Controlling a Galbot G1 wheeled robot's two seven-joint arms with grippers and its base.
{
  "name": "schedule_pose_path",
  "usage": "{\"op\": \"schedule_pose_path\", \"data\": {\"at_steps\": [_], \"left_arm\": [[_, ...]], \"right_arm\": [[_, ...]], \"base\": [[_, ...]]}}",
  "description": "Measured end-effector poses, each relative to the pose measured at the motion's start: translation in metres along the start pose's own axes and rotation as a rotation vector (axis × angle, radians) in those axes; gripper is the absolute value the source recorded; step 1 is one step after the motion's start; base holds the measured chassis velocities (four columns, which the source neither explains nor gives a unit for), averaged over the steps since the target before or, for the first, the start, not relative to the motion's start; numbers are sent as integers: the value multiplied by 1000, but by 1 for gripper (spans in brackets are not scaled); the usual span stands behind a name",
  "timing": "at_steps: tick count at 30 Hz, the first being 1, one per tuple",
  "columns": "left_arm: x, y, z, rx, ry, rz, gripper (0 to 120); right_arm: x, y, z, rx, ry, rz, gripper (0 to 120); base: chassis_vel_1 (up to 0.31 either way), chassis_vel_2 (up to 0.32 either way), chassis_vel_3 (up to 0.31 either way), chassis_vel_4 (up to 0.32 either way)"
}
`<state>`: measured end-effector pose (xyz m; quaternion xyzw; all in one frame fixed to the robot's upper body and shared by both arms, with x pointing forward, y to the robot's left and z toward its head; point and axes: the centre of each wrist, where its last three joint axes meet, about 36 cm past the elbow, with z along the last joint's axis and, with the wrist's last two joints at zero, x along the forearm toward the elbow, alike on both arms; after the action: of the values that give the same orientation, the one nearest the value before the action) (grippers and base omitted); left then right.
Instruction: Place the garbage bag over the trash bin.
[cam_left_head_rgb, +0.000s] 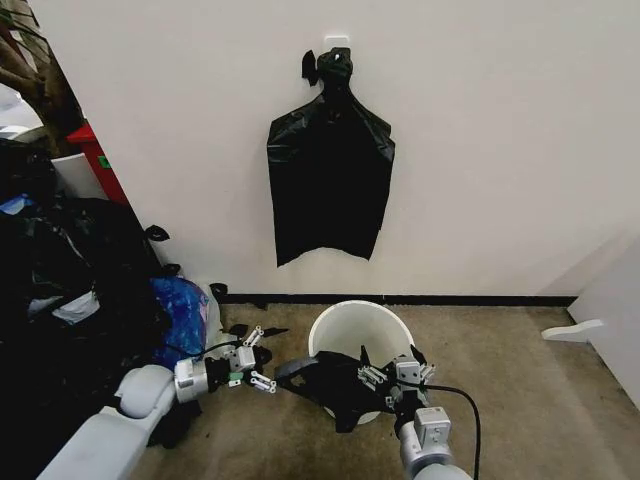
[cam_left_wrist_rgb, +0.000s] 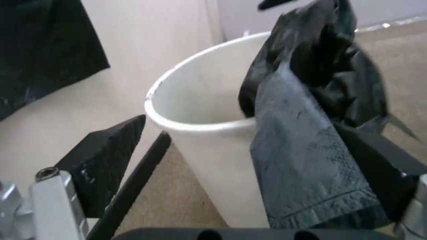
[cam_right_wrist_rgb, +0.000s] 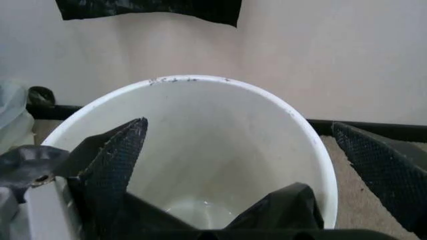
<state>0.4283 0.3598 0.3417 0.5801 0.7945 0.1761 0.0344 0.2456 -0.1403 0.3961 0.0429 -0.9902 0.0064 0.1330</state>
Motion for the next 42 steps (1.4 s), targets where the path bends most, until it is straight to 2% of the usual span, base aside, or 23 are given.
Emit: {"op": "schedule_pose_path", "data": {"at_steps": [14,19,22,24,26,28,29,30,31,32,34,36,39,40,42], "left_arm": [[-11,7,0,28,-162,168,100],[-1,22,5,58,-221,192,100],[4,26,7,61,-231,172,100],[8,30,6,49,-239,113,100],[10,27,4,33,-252,-38,100],[3,9,2,66,-293,-305,100],[-1,3,1,83,-301,-370,100],[-1,3,1,83,-301,-370,100],[-10,-12,0,127,-309,-489,100],[-14,-19,-1,146,-309,-539,100],[-32,-39,-10,219,-299,-750,100],[-40,-47,-16,235,-292,-821,100],[-50,-55,-23,244,-293,-871,100],[-61,-68,-37,242,-300,-923,100],[-66,-75,-44,236,-303,-945,100]], "right_arm": [[2,2,-1,-7,-6,-1,100],[2,2,-2,-12,-10,-1,100],[2,2,-2,-13,-13,-1,100],[-1,1,-5,-17,-22,2,100],[-7,-5,-16,-34,-45,14,100],[-18,-18,-37,-69,-56,14,100],[-21,-22,-42,-75,-53,11,100],[-21,-22,-42,-75,-53,11,100],[-28,-30,-51,-83,-42,-10,100],[-31,-33,-54,-84,-32,-28,100],[-52,-47,-61,-65,38,-102,100],[-67,-51,-62,-35,85,-122,100],[-86,-55,-63,13,136,-134,100],[-115,-59,-60,94,217,-141,100],[-135,-63,-58,136,257,-144,100]], "base": [[0,0,0,0],[0,0,0,0],[0,0,0,0],[0,0,0,0],[0,0,0,0],[0,0,0,0],[0,0,0,0],[0,0,0,0],[0,0,0,0],[0,0,0,0],[0,0,0,0],[0,0,0,0],[0,0,0,0],[0,0,0,0],[0,0,0,0]]}}
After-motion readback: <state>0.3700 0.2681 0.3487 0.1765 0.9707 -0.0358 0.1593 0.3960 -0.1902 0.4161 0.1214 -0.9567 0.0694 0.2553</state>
